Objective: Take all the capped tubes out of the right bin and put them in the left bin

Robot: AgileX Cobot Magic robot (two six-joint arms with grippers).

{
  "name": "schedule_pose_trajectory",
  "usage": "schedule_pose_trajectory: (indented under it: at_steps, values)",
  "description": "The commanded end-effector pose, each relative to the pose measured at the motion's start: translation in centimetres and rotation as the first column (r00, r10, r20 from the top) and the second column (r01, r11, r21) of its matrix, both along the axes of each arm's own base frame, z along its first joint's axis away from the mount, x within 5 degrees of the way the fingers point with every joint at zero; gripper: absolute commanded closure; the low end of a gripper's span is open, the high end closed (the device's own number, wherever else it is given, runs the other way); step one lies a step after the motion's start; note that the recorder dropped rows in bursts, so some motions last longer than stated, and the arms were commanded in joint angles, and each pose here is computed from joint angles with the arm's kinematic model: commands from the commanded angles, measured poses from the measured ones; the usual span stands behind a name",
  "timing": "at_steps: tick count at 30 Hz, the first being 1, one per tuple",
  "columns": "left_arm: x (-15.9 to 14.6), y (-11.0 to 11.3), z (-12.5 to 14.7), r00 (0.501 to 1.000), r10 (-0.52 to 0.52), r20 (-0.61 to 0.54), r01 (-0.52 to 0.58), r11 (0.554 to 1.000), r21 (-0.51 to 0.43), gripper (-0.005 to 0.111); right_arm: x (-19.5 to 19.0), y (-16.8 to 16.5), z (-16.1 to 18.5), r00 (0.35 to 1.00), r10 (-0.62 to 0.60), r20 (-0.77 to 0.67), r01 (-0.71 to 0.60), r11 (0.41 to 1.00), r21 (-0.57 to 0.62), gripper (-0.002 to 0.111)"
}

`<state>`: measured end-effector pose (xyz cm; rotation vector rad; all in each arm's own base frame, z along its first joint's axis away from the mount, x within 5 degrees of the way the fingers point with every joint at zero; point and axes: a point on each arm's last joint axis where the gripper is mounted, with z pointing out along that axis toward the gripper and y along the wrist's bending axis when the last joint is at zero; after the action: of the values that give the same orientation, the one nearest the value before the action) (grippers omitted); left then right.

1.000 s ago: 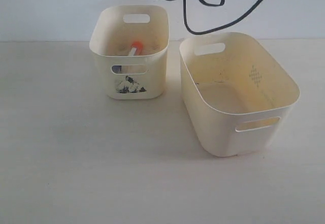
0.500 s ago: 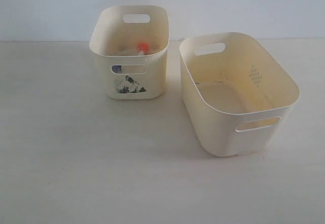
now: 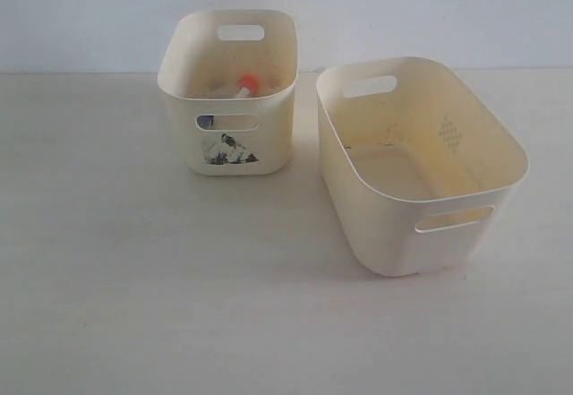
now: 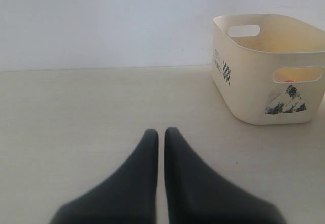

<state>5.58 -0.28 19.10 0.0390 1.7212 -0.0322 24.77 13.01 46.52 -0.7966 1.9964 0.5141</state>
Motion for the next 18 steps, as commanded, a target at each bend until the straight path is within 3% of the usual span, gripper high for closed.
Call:
schedule_pose_trajectory:
  at_steps: [1, 9, 18]
  values:
    - [0.0, 0.0, 0.2, 1.000, 0.002, 0.012, -0.002, 1.000, -0.007, 0.102, -3.4, -1.6, 1.3, 1.000, -0.003, -0.017, 0.002, 0.998, -0.066, 0.109]
    - [0.0, 0.0, 0.2, 1.000, 0.002, 0.012, -0.002, 1.000, -0.007, 0.102, -7.4, -3.0, 2.7, 0.997, -0.018, -0.071, 0.015, 0.999, -0.038, 0.109]
    - [0.0, 0.0, 0.2, 1.000, 0.002, 0.012, -0.002, 1.000, -0.007, 0.102, -7.8, -3.1, 3.0, 0.998, -0.015, -0.061, 0.013, 0.999, -0.029, 0.109]
